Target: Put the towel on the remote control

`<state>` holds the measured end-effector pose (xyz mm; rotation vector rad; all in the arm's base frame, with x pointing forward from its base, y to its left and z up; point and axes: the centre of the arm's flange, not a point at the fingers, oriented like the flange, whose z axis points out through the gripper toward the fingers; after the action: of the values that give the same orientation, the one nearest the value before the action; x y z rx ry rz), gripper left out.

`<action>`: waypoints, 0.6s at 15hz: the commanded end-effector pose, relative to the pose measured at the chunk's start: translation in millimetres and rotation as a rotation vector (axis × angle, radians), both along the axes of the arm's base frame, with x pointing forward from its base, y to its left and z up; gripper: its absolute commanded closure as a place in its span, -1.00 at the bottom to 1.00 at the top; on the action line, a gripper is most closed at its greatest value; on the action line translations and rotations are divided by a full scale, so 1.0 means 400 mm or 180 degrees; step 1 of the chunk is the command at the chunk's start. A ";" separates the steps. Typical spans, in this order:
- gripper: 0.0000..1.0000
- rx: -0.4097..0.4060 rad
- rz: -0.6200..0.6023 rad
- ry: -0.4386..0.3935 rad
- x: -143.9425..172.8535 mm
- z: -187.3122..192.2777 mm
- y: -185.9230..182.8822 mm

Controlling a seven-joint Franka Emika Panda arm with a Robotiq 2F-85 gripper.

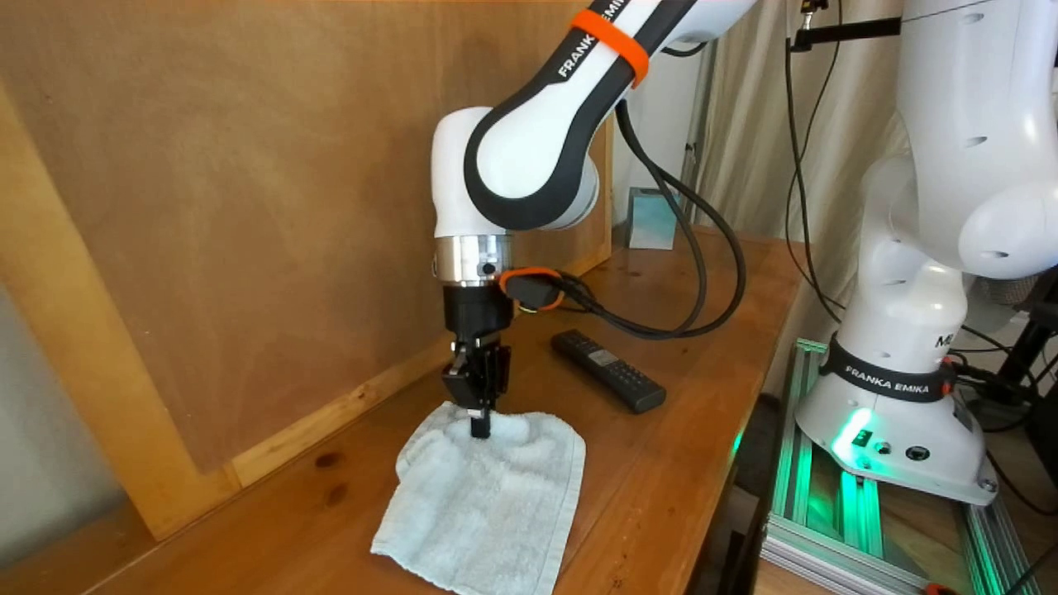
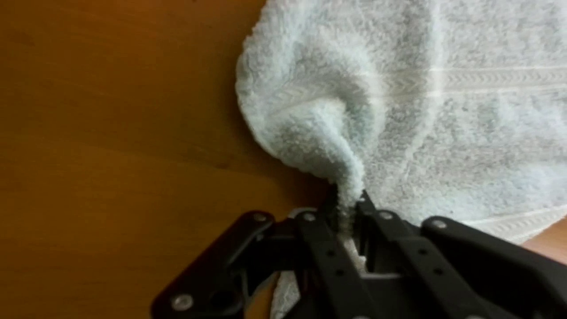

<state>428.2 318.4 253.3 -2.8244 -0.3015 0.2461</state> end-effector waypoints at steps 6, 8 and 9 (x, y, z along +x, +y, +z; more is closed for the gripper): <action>0.96 -0.0669 -0.0881 0.0112 -0.166 0.261 0.078; 0.96 -0.0837 -0.1036 0.0273 -0.215 0.315 0.067; 0.96 -0.0953 -0.1056 0.0306 -0.230 0.334 0.058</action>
<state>361.6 353.4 353.4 -3.0103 0.1421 0.3305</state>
